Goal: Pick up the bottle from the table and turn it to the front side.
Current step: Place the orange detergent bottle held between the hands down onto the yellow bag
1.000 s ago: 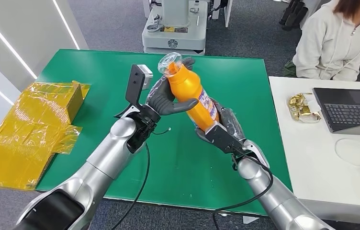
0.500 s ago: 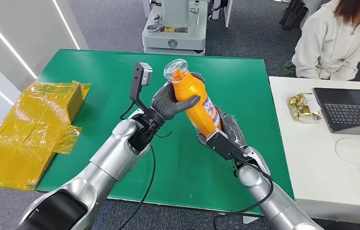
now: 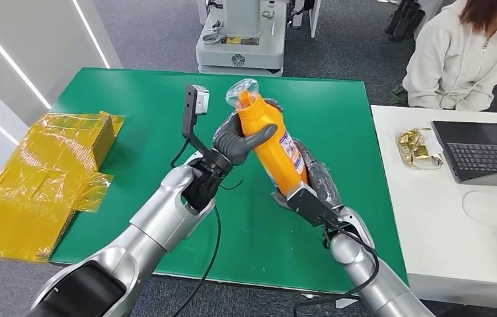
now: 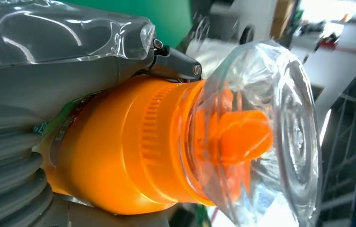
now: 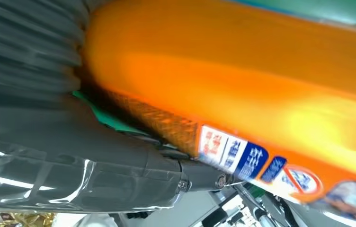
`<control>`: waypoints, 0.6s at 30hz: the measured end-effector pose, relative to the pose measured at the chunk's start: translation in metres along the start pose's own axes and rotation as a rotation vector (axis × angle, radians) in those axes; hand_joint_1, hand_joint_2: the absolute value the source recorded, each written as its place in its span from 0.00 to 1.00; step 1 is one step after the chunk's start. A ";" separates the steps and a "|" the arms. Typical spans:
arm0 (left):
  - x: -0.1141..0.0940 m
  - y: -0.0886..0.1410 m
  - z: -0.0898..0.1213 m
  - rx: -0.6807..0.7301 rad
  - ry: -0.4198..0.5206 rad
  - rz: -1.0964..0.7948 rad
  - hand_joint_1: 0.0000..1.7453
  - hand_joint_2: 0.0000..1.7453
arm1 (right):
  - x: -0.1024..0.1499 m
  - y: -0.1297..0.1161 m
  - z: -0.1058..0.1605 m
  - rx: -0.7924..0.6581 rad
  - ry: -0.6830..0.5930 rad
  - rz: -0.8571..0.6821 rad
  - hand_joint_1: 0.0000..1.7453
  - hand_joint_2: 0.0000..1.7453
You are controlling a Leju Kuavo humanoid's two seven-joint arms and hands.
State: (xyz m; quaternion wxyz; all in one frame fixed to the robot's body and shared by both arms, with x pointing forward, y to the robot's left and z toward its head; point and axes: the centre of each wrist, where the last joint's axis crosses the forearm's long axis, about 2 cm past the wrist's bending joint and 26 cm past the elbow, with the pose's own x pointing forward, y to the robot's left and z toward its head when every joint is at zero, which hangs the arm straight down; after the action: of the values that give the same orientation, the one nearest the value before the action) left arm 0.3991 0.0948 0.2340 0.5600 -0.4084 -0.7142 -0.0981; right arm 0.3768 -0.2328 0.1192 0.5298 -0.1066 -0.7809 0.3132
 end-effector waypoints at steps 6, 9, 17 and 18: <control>0.018 0.017 -0.010 0.068 -0.108 -0.417 1.00 1.00 | -0.007 -0.003 0.015 -0.019 0.001 -0.012 0.00 1.00; 0.023 0.024 -0.011 0.114 -0.131 -0.615 1.00 1.00 | -0.007 -0.004 0.018 -0.023 -0.006 -0.014 0.00 1.00; 0.066 0.053 -0.016 0.200 -0.137 -1.683 1.00 1.00 | 0.011 -0.009 0.031 -0.033 -0.102 -0.007 0.00 1.00; 0.070 0.056 -0.017 0.190 -0.121 -1.801 1.00 1.00 | 0.017 -0.009 0.034 -0.038 -0.117 -0.001 0.00 1.00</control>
State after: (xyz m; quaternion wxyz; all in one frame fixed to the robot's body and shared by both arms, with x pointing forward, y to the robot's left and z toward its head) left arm 0.4474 0.1537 0.2843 0.2641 0.3479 -0.7965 -0.4180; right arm 0.3408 -0.2443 0.1293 0.4811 -0.0977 -0.8165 0.3038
